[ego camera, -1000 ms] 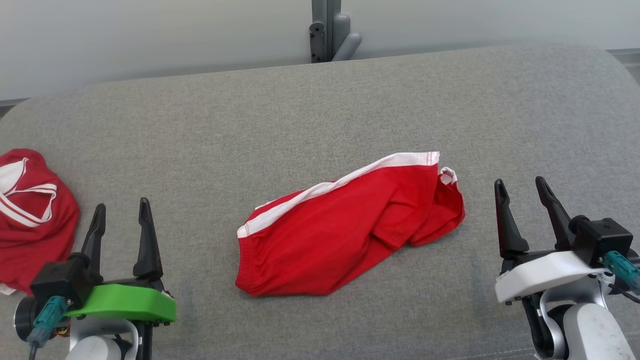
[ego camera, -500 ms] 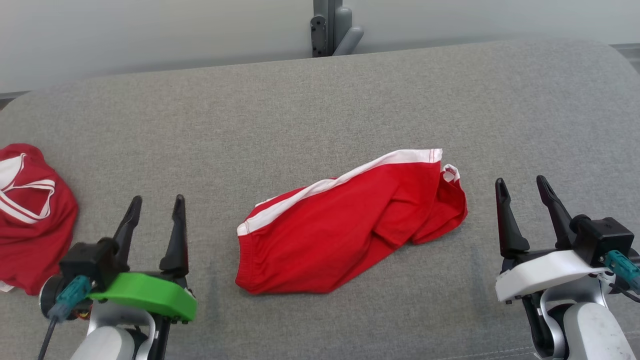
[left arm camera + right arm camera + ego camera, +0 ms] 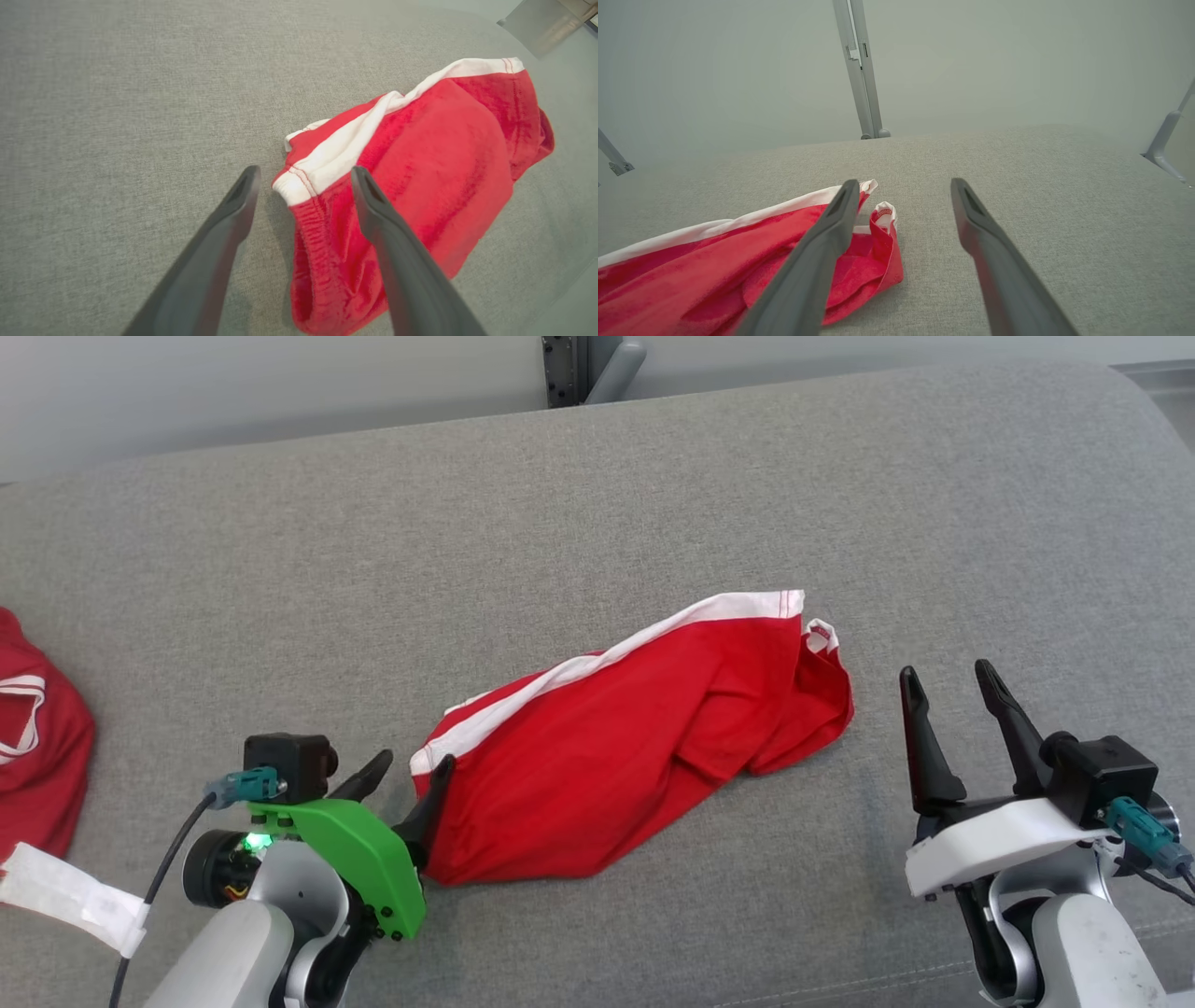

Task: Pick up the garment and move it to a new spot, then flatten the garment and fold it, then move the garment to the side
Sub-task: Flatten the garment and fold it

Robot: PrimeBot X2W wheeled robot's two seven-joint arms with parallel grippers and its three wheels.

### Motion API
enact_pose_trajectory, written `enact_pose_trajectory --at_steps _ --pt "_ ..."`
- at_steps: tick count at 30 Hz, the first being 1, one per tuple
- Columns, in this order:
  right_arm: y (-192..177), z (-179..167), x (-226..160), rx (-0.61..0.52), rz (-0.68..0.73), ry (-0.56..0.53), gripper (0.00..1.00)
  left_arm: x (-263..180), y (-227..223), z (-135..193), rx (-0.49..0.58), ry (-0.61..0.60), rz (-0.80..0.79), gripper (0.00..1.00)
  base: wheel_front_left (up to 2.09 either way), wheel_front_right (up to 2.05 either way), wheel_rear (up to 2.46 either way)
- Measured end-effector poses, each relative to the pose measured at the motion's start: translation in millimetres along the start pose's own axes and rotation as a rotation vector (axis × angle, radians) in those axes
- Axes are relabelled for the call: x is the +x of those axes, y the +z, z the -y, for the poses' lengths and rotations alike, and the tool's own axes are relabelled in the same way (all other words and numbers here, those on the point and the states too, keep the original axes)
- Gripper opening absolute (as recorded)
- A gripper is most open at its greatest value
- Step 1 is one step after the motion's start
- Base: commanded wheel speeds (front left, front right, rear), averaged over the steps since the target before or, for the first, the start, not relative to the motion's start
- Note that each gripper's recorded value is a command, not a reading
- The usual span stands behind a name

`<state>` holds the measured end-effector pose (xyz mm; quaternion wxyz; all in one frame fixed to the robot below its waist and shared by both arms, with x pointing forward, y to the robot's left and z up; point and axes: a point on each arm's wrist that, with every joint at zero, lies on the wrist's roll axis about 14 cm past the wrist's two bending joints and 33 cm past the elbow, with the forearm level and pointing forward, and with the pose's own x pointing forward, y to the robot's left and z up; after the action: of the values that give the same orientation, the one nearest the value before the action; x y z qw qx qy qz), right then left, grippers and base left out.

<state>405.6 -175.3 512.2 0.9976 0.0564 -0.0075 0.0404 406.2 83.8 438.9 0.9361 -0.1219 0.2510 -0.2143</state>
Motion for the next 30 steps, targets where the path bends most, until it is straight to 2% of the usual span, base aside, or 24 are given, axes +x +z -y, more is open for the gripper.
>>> enact_pose_trajectory --at_steps 7,8,9,10,12,19,23,30 --pt "-6.7 6.7 1.2 0.0 -0.014 -0.019 1.0 9.0 -20.1 -4.3 -0.07 -0.002 -0.074 1.0 0.0 0.0 0.0" --pt "-7.3 6.9 1.9 0.0 -0.015 -0.019 1.0 9.8 -21.7 -4.9 -0.077 -0.002 -0.081 0.87 0.0 0.0 0.0" --pt "-7.9 7.0 2.5 0.0 -0.017 -0.019 1.0 10.6 -22.8 -5.1 -0.08 -0.004 -0.086 0.61 0.0 0.0 0.0" --pt "-8.8 7.1 3.0 0.002 -0.019 -0.019 1.0 11.5 -22.3 -5.1 -0.089 -0.007 -0.081 0.45 0.0 0.0 0.0" --pt "-9.9 6.9 4.2 0.003 -0.021 -0.018 1.0 13.0 -21.5 -4.9 -0.094 -0.013 -0.076 0.0 0.0 0.0 0.0" --pt "-6.9 7.8 15.5 0.001 -0.01 -0.016 1.0 15.4 -19.7 -6.2 -0.106 -0.021 -0.062 0.0 0.0 0.0 0.0" --pt "-0.5 11.5 34.2 -0.035 0.005 0.004 1.0 17.6 -14.9 -9.3 -0.095 -0.019 -0.048 0.0 0.0 0.0 0.0" --pt "-19.3 -6.0 62.0 -0.038 -0.05 0.078 1.0 21.3 -11.6 -16.0 -0.09 -0.008 -0.031 0.0 0.0 0.0 0.0"
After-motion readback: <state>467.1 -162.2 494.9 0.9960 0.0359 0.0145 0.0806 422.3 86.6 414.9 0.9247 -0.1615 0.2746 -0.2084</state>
